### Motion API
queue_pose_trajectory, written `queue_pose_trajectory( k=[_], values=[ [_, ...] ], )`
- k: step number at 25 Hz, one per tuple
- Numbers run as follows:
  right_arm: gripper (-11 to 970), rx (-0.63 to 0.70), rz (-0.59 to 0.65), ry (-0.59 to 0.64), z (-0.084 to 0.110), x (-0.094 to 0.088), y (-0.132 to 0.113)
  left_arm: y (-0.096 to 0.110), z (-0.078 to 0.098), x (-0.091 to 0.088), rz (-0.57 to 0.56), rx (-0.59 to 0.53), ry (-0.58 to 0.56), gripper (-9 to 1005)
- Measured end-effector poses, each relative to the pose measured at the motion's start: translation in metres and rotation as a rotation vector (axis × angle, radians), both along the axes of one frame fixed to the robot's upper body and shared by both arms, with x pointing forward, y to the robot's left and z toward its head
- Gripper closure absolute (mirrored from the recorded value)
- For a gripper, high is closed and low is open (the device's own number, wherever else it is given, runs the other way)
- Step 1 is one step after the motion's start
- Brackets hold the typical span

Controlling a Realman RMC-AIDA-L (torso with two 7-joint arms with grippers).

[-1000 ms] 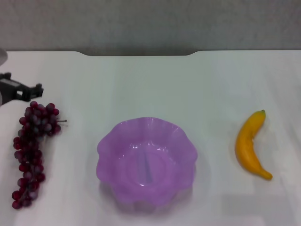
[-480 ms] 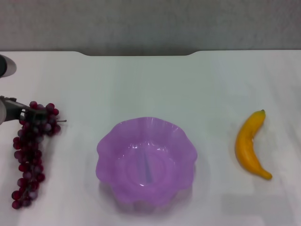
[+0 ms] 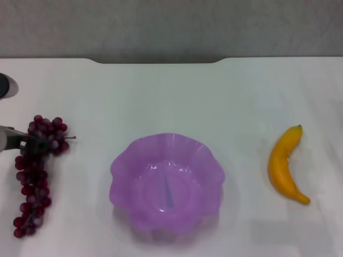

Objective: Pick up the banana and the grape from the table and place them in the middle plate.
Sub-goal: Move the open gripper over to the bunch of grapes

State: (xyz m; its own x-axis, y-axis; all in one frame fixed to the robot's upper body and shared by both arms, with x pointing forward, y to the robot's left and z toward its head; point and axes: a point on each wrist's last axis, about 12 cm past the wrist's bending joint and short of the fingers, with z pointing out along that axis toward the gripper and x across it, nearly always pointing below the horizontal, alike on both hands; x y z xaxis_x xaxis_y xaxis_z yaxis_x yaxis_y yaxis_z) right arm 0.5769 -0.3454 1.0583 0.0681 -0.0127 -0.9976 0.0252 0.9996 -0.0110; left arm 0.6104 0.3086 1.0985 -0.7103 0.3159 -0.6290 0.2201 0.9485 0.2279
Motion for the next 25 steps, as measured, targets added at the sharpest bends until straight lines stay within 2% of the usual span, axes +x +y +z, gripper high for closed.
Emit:
queue_pose_trajectory(
  k=[6, 14, 25],
  values=[
    [53, -0.001, 0.003, -0.004, 0.001, 0.001, 0.001, -0.004, -0.005, -0.002, 0.013, -0.038, 0.037, 106],
    [53, -0.003, 0.011, -0.006, 0.002, 0.001, 0.003, 0.0, -0.027, 0.001, 0.042, -0.013, 0.072, 105],
    [53, -0.001, 0.006, -0.003, 0.0, 0.0, 0.002, -0.003, -0.036, 0.002, 0.04, -0.009, 0.068, 106]
  ],
)
